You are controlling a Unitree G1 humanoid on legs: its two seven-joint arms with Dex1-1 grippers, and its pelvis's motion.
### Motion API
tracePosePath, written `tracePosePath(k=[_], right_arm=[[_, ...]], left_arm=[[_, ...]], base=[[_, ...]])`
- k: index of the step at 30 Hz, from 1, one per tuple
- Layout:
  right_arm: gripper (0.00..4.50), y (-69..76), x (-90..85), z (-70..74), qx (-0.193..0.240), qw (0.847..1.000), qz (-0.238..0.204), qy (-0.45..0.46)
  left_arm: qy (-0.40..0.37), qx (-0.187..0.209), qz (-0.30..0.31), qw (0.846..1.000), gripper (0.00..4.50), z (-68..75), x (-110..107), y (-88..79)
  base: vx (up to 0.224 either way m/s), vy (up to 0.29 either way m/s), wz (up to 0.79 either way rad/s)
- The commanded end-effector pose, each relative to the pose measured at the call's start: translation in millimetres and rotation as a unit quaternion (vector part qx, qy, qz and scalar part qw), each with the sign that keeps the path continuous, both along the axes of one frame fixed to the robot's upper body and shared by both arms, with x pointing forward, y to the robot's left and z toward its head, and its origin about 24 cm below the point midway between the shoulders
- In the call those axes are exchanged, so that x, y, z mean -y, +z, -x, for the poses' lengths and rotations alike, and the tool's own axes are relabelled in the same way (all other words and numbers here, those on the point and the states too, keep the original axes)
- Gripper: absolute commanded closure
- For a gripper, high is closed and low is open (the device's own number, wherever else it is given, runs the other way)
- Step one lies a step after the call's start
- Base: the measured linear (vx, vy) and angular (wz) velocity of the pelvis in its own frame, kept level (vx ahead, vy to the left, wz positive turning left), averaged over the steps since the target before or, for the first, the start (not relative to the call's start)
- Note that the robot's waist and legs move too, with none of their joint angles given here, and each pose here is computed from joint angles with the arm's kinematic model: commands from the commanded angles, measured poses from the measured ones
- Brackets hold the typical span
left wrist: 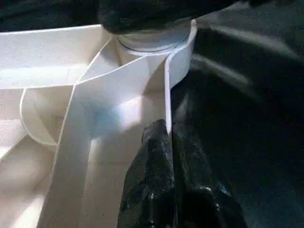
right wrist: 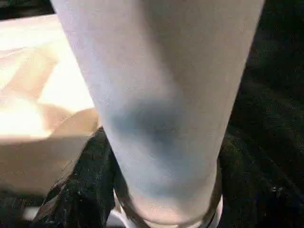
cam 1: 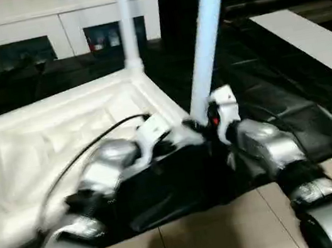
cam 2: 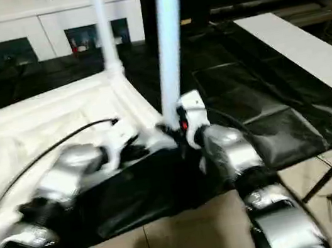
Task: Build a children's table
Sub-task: Rotate leg to tighten
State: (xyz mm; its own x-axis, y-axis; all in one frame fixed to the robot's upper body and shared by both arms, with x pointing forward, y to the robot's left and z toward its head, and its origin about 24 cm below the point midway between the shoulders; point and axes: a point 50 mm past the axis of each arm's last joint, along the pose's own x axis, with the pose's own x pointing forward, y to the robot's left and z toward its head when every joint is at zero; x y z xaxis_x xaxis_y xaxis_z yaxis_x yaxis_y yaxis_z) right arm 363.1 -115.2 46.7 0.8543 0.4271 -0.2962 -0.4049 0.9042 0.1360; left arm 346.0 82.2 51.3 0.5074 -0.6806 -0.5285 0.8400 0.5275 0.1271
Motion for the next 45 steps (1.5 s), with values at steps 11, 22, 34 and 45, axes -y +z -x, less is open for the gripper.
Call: tracePosePath(k=[11, 22, 34, 45], right_arm=[[1.18, 7.3, -43.4, -10.4, 0.009, 0.997, -0.031, -0.072], [0.77, 9.4, -1.3, 12.7, 0.062, 0.99, 0.026, 0.127], [0.77, 15.4, 35.6, 35.9, 0.068, 0.961, 0.06, 0.262], [0.77, 4.4, 33.6, 37.8, 0.032, 0.944, 0.087, 0.316]], left_arm=[[0.06, 0.027, 0.022, 0.998, 4.5, -12.4, 24.1, 6.4], [-0.019, 0.026, 0.005, 0.999, 4.5, -5.3, -7.3, 4.0], [-0.177, -0.017, 0.01, 0.984, 4.5, 20.4, -26.9, 8.6], [-0.176, -0.019, 0.006, 0.984, 4.5, 21.6, -33.2, 10.5]], base=[[0.0, 0.0, 0.0], [0.0, 0.0, 0.0], [0.0, 0.0, 0.0], [0.0, 0.0, 0.0]])
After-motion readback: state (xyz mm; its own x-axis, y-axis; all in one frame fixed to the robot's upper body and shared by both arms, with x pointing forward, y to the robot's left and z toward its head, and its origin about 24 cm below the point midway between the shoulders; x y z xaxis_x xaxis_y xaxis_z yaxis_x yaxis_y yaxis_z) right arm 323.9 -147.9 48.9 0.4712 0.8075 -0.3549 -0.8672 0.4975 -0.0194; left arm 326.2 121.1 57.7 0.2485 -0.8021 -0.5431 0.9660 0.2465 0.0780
